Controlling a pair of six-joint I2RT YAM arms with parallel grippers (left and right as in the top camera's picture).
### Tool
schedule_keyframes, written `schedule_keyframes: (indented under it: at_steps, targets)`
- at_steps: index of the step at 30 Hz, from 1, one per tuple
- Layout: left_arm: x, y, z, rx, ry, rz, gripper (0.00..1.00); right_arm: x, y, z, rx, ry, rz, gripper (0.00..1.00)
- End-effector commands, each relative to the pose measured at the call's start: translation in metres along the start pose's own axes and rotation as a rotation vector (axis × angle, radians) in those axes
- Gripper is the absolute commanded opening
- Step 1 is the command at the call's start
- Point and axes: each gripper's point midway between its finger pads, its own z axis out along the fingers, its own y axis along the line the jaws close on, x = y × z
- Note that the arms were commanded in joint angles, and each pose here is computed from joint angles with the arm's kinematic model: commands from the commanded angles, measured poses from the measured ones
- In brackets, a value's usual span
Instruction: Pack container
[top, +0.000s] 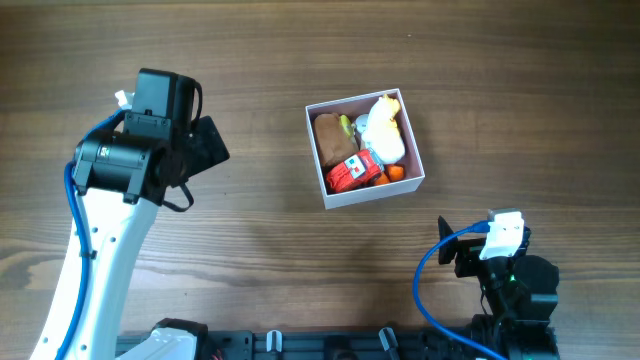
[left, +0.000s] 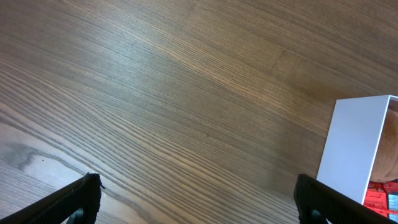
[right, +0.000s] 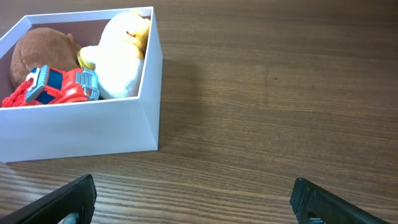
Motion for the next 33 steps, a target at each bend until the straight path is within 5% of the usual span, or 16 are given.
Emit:
schedule_keyframes:
  at_steps: [1, 9, 15, 21, 33]
  targets:
    - [-0.002, 0.003, 0.002, -0.016, -0.003, -0.025, 1.00, 0.002, 0.004, 0.001, -0.020, -0.005, 0.009, 1.00]
    - [-0.009, 0.019, -0.011, -0.061, -0.090, 0.081, 1.00, 0.002, 0.004, 0.001, -0.020, -0.005, 0.009, 1.00]
    - [-0.030, 0.011, -0.051, 0.177, -0.499, 0.120, 1.00, 0.002, 0.004, 0.001, -0.020, -0.005, 0.009, 1.00]
    - [0.003, 0.028, -0.048, 0.325, -0.742, 0.120, 1.00, 0.002, 0.004, 0.001, -0.020, -0.004, 0.009, 1.00]
    - [0.081, 0.039, 0.034, 0.409, -0.728, 0.134, 1.00, 0.002, 0.004, 0.001, -0.020, -0.005, 0.009, 1.00]
